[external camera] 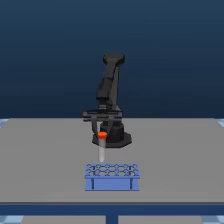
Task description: Pick up the centrifuge tube on the rack
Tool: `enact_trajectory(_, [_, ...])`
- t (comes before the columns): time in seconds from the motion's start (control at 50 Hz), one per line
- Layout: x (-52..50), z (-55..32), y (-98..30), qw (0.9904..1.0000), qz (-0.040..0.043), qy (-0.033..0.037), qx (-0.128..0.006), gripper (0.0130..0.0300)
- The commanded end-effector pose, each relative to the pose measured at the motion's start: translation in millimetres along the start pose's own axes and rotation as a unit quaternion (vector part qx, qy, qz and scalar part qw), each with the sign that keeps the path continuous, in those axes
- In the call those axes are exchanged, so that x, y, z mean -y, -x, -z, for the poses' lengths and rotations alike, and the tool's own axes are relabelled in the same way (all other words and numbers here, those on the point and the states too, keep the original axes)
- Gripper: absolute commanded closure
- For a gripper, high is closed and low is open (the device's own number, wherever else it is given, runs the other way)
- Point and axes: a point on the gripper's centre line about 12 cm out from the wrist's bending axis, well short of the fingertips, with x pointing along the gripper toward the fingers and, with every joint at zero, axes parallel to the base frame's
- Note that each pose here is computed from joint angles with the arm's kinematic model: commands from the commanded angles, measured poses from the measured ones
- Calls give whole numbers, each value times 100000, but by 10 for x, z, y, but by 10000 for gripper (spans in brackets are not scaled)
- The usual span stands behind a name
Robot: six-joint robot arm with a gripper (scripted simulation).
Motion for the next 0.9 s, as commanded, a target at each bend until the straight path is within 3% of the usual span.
enact_trajectory(0.02, [-4,-35,21,99994,-200,-1094,-132,300])
enact_trajectory(0.52, [-1,-151,88,99994,-200,-1094,-132,300])
enact_trajectory(0.9, [-1,-166,96,99994,-200,-1094,-132,300])
